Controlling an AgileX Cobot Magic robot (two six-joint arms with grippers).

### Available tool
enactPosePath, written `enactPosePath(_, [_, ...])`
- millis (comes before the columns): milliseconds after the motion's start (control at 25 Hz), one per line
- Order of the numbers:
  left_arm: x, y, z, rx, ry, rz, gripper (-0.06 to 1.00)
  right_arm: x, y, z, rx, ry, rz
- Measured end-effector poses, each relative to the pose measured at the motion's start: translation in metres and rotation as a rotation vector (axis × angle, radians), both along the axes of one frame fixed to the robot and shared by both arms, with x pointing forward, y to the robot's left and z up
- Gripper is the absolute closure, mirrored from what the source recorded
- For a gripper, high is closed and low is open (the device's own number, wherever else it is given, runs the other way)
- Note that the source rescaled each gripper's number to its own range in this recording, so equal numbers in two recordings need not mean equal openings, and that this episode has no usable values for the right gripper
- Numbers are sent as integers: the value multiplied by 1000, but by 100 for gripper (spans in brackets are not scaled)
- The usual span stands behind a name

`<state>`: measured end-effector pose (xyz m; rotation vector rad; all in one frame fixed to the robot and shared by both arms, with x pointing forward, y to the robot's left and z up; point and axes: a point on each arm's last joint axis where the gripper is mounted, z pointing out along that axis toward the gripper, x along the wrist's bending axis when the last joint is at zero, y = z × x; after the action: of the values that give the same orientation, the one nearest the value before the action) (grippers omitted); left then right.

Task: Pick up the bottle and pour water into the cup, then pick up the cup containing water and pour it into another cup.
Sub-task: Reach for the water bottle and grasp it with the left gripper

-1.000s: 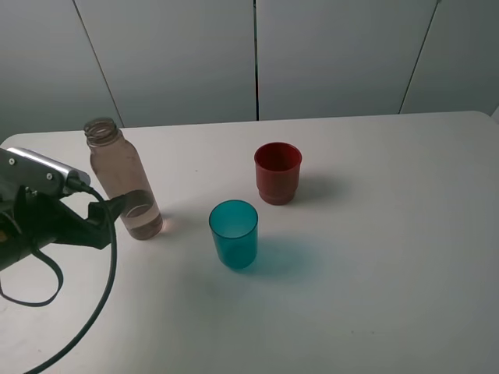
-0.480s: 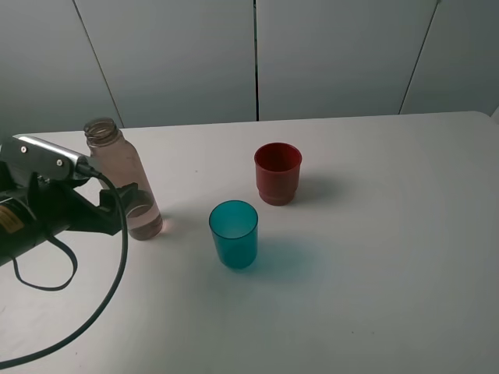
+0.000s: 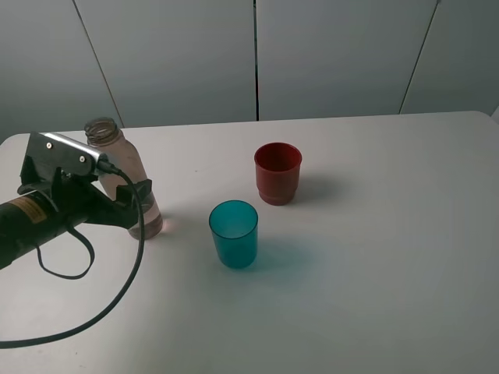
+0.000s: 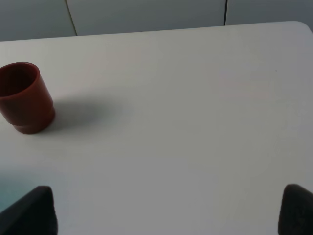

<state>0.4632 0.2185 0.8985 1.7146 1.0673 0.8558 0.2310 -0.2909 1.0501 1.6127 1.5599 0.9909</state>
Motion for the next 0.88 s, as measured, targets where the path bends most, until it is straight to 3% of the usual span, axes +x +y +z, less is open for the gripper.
enactPosePath(440, [16,-6,-17,8,22,-6,-6,0,0,0,-2,0,1])
enactPosePath(840, [25,-10,-15,0,-2,-6,-6,0,0,0,0,0,0])
enactPosePath(880, [25,-10,-15,-2,-7,-6,0,0,0,0,0,0,0])
